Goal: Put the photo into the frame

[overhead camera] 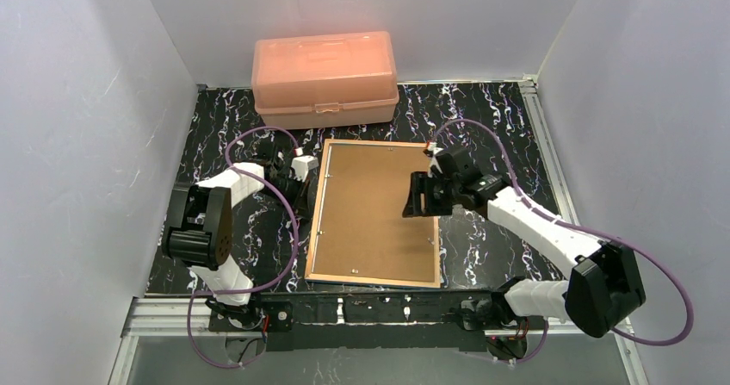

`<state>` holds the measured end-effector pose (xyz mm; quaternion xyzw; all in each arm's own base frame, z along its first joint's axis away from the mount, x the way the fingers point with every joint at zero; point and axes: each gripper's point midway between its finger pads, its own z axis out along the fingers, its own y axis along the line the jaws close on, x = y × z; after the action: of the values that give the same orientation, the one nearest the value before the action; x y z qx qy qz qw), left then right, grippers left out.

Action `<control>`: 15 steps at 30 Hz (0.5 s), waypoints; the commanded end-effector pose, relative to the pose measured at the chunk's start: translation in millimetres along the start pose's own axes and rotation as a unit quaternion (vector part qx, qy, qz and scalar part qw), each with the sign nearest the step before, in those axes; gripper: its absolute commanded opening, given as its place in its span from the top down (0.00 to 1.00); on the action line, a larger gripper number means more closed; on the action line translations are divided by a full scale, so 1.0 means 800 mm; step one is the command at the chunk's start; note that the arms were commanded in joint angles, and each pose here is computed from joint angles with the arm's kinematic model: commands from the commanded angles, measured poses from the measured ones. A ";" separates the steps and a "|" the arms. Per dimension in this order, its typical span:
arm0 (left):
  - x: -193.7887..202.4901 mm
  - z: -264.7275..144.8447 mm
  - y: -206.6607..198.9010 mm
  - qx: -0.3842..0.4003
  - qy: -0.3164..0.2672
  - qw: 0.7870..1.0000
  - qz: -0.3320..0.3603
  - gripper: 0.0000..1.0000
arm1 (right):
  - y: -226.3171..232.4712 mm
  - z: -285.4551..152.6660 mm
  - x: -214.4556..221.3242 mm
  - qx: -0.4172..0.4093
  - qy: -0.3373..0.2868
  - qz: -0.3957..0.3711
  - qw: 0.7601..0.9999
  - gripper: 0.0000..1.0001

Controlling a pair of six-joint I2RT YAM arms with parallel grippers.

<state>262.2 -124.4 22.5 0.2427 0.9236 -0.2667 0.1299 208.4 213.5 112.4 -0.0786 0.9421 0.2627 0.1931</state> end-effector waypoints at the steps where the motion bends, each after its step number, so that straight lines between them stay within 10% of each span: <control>1: -0.012 -0.024 -0.013 0.012 -0.020 1.000 -0.007 1.00 | 0.060 0.023 -0.017 -0.036 -0.022 -0.064 0.997 0.35; 7: -0.018 -0.036 -0.018 0.020 -0.030 0.999 -0.028 1.00 | 0.103 0.071 -0.027 -0.025 -0.019 -0.104 0.994 0.47; 15: -0.023 -0.037 -0.022 0.029 -0.037 0.998 -0.033 1.00 | 0.027 0.035 -0.086 0.051 -0.082 -0.024 0.995 0.21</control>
<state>262.5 -121.3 42.3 0.2047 0.9264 -0.2874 0.1315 237.6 286.4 99.5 -0.1460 0.9360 0.2307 0.2222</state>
